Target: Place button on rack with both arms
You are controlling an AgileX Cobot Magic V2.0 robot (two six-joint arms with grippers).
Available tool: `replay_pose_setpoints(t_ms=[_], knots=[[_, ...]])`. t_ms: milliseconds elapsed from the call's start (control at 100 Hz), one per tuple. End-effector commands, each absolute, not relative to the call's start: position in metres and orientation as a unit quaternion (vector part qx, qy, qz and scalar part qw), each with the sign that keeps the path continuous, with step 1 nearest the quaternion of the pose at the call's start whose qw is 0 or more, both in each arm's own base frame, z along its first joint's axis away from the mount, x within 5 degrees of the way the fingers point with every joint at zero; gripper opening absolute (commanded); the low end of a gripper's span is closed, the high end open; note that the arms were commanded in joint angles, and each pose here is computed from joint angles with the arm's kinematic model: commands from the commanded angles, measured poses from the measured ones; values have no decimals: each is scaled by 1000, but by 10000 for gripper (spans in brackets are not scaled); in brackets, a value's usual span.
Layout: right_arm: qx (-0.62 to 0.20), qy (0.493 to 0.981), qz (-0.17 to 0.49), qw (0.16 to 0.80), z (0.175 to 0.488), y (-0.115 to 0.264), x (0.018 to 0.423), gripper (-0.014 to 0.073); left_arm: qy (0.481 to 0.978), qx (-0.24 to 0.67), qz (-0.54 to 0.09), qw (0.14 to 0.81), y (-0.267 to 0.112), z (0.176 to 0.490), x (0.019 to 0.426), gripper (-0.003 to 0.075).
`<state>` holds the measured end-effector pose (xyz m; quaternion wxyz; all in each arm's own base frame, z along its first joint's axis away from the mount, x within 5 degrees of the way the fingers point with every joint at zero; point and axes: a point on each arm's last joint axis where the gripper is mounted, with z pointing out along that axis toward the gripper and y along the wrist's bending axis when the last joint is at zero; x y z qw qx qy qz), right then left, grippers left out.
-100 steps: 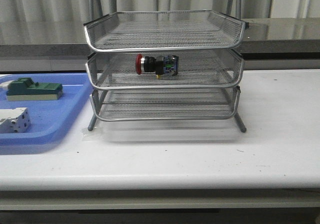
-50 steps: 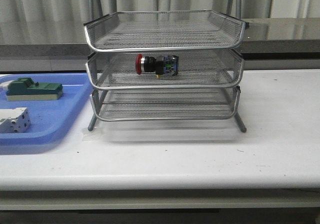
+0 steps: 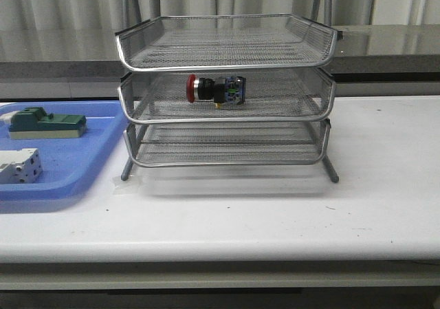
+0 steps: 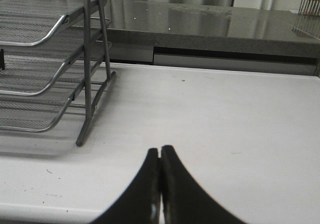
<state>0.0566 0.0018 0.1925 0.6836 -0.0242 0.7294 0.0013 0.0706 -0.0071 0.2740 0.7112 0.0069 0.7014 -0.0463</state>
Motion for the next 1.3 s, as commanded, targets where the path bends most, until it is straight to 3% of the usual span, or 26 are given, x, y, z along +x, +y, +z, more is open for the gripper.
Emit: replay_pose_setpoints(t_ms=[0, 450, 980, 1290], knots=[[-26, 694, -3, 720, 201, 2, 56, -57, 676, -17, -39, 735, -3, 287, 70, -20], [-26, 694, -3, 720, 201, 2, 56, -57, 704, 5, -28, 710, -3, 269, 73, -20], [-26, 694, -3, 720, 201, 2, 56, -57, 658, 13, -33, 752, -3, 207, 54, -20], [-26, 694, -3, 719, 201, 2, 56, -57, 665, 17, -28, 746, -4, 205, 55, -20]])
